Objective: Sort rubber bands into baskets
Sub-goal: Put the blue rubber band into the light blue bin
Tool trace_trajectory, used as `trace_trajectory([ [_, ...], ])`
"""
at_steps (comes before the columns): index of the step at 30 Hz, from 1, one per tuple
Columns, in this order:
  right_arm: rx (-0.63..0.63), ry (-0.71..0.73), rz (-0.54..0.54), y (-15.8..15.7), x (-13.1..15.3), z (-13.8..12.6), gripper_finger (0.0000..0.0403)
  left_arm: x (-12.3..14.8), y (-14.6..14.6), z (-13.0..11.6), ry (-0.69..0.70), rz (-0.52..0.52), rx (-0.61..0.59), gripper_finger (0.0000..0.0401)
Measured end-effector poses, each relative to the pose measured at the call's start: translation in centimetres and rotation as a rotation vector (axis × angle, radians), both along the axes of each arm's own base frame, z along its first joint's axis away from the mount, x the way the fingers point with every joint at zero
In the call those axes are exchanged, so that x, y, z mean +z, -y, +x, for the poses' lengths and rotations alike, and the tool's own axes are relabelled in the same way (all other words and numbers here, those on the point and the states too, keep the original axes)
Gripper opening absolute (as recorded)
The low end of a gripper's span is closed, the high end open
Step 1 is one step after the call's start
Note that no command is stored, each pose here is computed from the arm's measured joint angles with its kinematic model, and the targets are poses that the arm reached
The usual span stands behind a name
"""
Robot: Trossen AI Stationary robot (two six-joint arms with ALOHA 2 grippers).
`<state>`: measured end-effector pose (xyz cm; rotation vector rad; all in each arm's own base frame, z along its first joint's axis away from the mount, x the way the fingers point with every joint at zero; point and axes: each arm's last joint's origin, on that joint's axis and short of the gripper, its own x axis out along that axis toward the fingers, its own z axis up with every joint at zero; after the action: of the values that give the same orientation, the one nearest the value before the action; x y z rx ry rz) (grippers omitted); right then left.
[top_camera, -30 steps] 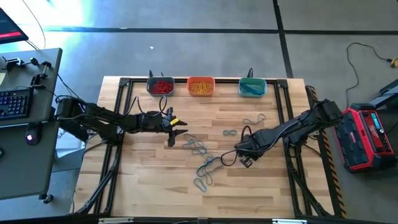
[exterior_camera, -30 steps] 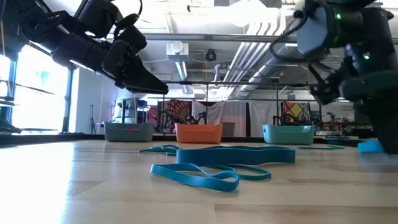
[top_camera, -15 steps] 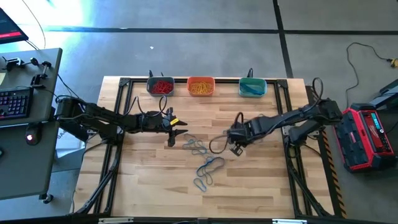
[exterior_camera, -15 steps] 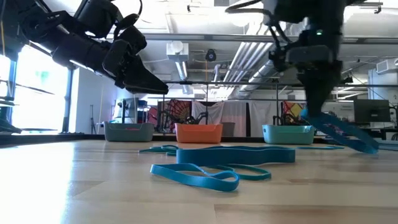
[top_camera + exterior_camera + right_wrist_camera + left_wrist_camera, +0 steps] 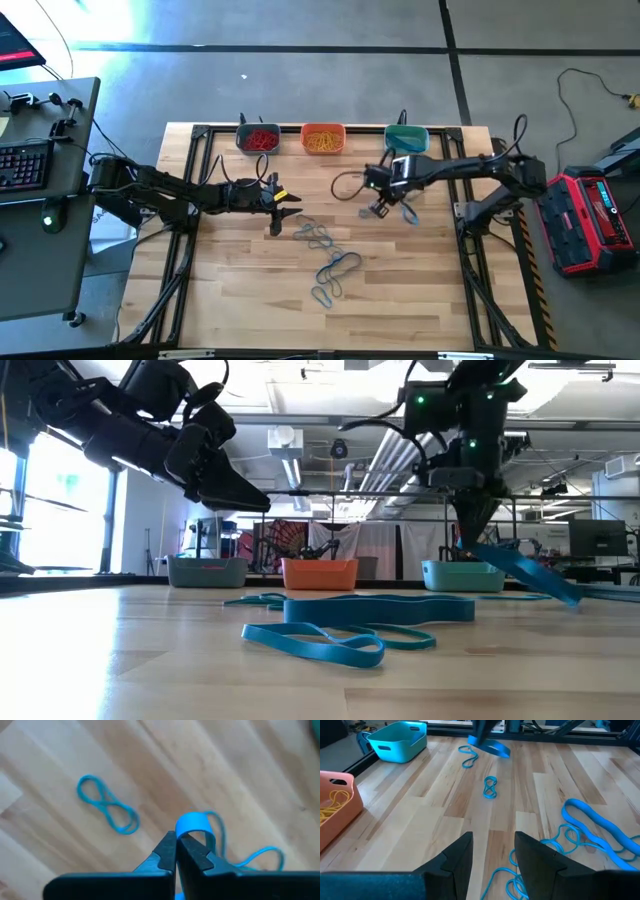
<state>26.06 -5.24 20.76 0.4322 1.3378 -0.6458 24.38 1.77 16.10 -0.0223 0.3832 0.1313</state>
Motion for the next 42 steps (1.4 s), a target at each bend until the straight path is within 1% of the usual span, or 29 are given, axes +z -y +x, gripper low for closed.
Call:
trace_trajectory([
  [7,-0.011,-0.026,-0.038,3.5,1.1,-0.6,0.0000,0.0,0.0,0.0,0.001,-0.009,0.004,0.0138],
  [14,-0.069,-0.035,-0.064,7.0,1.7,-1.8,0.0000,0.0,0.0,0.0,0.002,-0.018,0.007,0.0138],
  [18,-0.125,-0.074,-0.138,8.8,1.8,-2.8,0.0000,0.0,0.0,0.0,0.002,-0.017,0.007,0.0138],
  [23,-0.182,-0.102,-0.201,10.6,1.9,-3.8,0.0000,0.0,0.0,0.0,0.002,-0.017,0.007,0.0138],
  [25,-0.206,-0.103,-0.230,11.2,1.9,-4.0,0.0000,0.0,0.0,0.0,0.002,-0.017,0.007,0.0138],
  [29,-0.240,-0.080,-0.256,11.9,2.0,-4.1,0.0000,0.0,0.0,0.0,0.002,-0.013,0.006,0.0138],
  [35,-0.235,-0.018,-0.299,12.2,2.2,-3.4,0.0000,0.0,0.0,0.0,0.001,-0.007,0.003,0.0138],
  [42,-0.245,0.059,-0.438,12.8,3.3,-2.9,0.0000,0.0,0.0,0.0,0.001,-0.007,0.003,0.0138],
])
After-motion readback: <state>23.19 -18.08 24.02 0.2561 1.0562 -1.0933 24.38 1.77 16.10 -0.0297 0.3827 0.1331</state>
